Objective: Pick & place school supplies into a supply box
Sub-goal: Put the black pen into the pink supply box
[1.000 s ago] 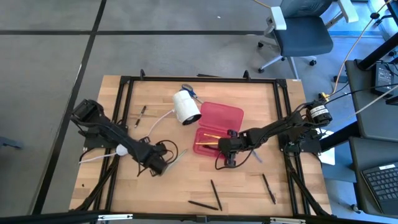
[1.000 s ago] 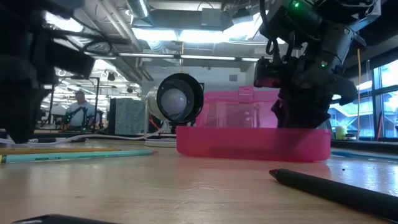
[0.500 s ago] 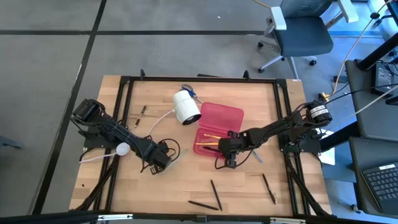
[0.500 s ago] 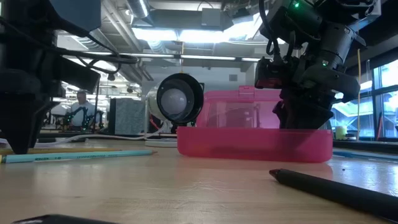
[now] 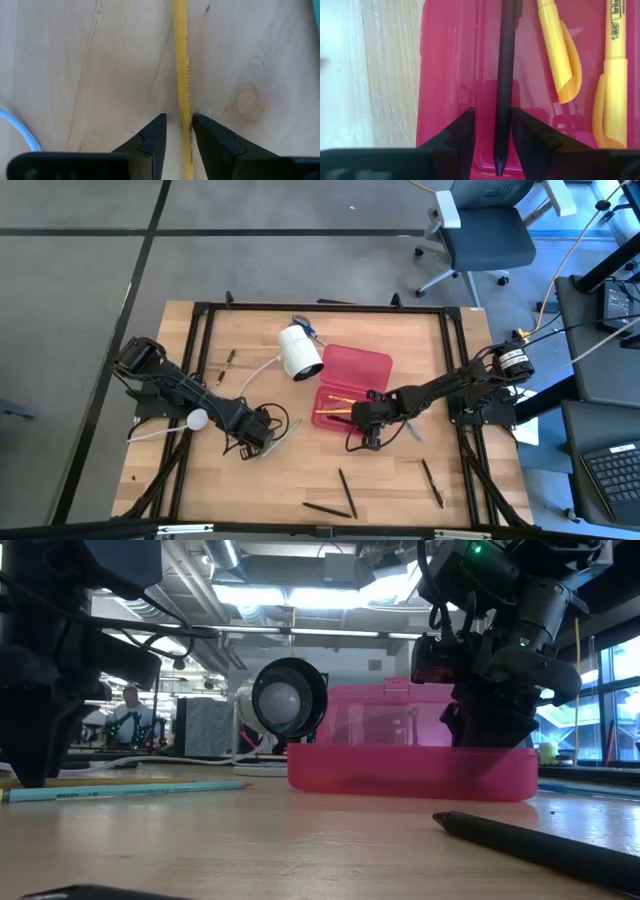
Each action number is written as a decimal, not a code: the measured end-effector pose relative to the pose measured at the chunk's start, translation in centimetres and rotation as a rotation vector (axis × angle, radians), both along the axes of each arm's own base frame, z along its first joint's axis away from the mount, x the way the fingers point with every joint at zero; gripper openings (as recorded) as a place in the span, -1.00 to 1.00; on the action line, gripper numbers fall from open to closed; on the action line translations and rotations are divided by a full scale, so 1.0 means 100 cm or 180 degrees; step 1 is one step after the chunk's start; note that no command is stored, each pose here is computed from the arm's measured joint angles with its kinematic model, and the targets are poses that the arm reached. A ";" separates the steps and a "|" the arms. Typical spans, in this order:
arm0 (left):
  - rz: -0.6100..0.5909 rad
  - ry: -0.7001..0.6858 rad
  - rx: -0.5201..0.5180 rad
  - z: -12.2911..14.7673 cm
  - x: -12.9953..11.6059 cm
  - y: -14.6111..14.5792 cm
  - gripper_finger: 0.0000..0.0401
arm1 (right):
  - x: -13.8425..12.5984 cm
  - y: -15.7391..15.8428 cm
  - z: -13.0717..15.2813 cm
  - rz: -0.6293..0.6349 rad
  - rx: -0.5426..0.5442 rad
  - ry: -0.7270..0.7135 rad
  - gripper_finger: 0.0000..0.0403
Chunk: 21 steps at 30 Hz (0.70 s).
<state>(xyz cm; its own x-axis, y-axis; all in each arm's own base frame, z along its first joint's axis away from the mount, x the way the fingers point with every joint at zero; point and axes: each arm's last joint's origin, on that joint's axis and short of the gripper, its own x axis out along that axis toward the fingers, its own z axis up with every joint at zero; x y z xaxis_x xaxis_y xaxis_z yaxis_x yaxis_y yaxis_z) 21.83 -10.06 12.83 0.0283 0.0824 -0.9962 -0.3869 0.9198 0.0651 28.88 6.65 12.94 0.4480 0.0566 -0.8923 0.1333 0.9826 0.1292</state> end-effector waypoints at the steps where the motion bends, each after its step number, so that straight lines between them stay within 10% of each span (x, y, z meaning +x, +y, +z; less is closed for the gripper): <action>1: 0.0001 -0.0012 -0.0013 0.000 0.000 0.000 -0.50 | 0.000 0.000 0.000 0.0000 0.0000 0.0000 -0.36; 21: -0.0096 -0.0119 -0.0080 0.001 -0.002 0.001 -0.95 | -0.003 -0.001 0.003 -0.0001 -0.0009 0.0039 -0.36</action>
